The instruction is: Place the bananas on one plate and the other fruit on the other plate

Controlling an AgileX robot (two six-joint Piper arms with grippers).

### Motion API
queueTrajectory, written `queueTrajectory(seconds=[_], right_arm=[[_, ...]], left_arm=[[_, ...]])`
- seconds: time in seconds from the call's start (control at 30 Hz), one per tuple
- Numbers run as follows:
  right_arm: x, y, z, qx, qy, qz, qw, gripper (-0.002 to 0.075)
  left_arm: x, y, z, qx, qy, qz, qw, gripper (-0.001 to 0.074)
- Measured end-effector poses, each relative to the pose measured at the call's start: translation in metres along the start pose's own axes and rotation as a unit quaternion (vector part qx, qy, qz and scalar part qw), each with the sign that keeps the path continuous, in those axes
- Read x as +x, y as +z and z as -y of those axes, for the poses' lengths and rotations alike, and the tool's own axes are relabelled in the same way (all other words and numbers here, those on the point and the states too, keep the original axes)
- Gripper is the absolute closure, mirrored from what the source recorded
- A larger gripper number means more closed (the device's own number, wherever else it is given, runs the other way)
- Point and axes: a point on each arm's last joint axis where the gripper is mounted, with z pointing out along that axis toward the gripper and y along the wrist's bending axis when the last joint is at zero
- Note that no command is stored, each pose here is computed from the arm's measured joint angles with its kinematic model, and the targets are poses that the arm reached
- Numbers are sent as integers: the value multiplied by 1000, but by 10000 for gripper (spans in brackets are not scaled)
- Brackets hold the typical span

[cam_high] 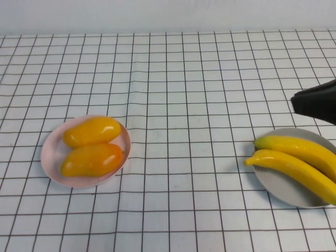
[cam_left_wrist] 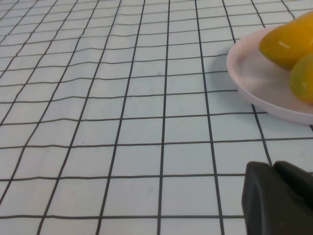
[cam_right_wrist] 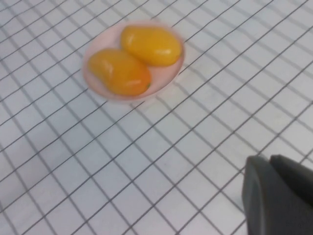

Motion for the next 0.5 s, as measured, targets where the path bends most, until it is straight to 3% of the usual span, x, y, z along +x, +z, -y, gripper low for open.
queueTrajectory(seconds=[0.3,0.5], right_arm=[[49,-62,-52,143,-36,150,978,740],[85,-76,-74,164,-33,197,966,740]], left_arm=[[0,0,0,0,0,0,1000,739],[0,0,0,0,0,0,1000,739]])
